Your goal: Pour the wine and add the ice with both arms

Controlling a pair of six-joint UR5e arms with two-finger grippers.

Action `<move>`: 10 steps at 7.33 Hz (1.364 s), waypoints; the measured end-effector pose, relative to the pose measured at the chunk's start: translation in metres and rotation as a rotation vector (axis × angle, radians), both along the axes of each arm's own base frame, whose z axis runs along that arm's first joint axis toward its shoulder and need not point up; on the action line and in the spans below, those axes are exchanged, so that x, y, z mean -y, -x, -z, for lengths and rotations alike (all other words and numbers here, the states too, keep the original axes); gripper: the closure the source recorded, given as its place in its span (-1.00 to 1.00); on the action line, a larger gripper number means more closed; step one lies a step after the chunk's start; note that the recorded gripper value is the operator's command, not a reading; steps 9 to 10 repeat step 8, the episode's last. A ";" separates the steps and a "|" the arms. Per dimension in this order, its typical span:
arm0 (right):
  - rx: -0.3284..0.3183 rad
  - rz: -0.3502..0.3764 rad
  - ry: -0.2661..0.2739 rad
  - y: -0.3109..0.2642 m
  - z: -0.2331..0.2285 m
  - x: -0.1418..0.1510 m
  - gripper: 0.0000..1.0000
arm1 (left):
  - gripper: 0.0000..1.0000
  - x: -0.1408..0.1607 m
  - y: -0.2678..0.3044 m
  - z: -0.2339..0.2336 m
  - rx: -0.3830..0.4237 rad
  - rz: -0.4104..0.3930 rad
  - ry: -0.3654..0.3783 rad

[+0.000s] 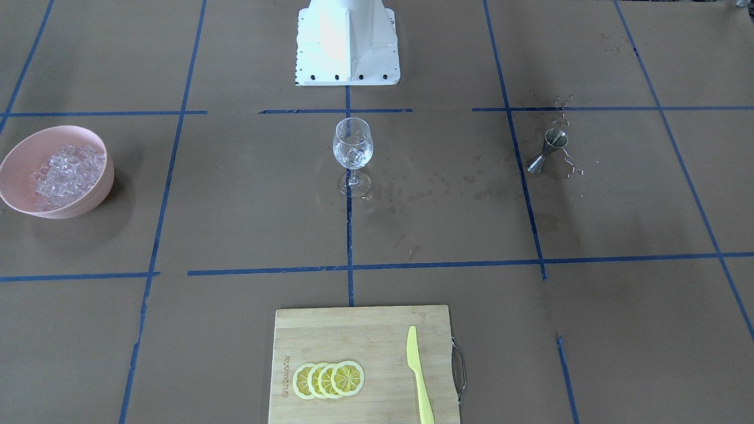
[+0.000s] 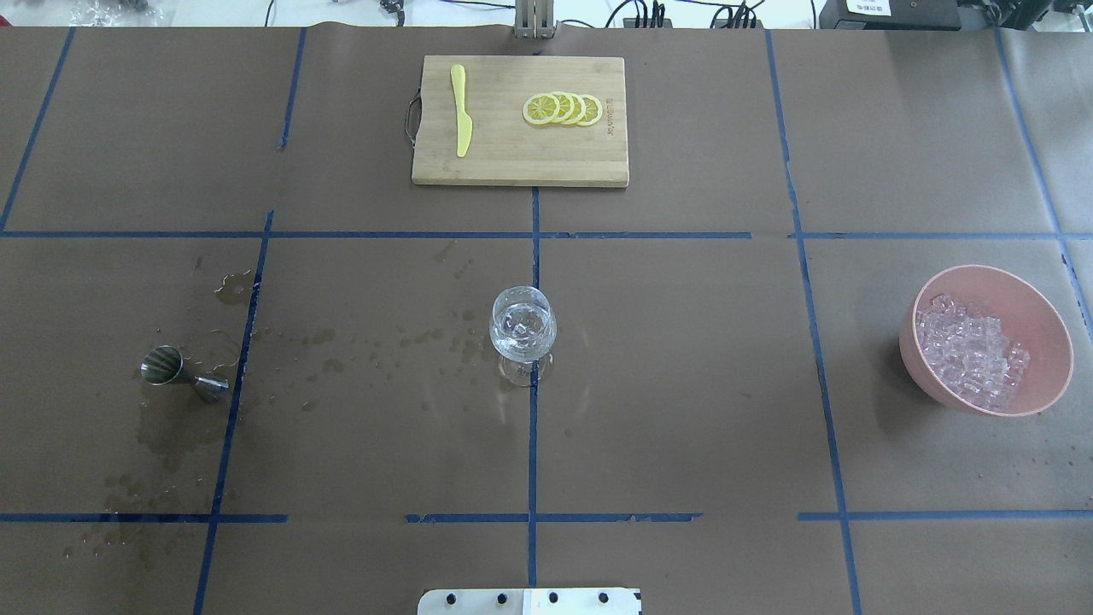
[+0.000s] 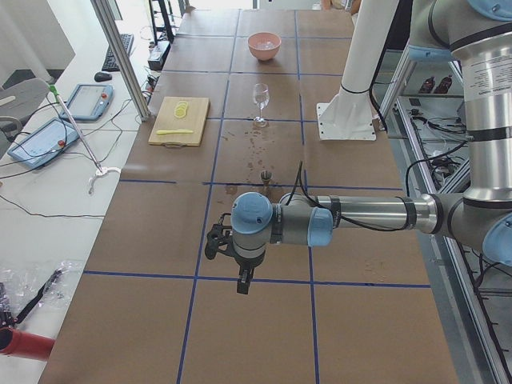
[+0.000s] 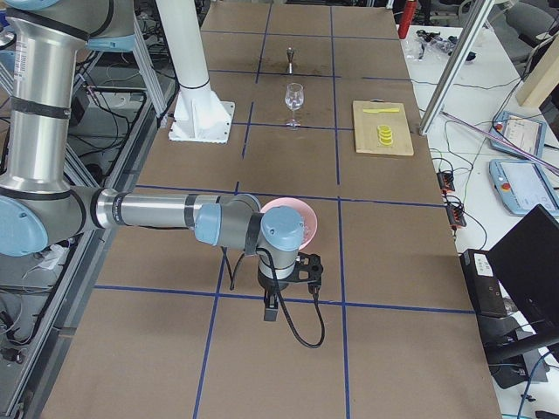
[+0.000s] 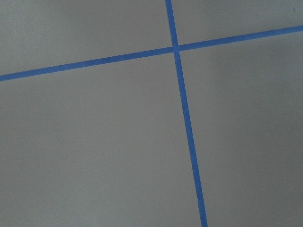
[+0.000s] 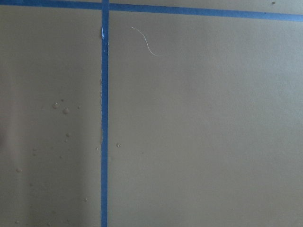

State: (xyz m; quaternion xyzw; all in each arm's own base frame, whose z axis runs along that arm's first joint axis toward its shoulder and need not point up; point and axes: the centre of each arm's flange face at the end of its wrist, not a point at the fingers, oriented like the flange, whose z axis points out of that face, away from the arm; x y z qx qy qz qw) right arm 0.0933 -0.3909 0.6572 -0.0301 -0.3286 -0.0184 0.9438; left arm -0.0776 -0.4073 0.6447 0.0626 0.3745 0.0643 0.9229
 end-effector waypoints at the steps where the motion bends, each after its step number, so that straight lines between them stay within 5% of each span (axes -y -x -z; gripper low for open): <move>1: 0.001 0.001 -0.018 0.000 0.004 0.001 -1.00 | -1.00 0.002 0.000 0.002 -0.001 -0.001 -0.005; 10: -0.001 0.009 -0.037 0.002 0.006 0.001 -1.00 | -1.00 0.004 0.000 0.004 -0.002 0.000 -0.008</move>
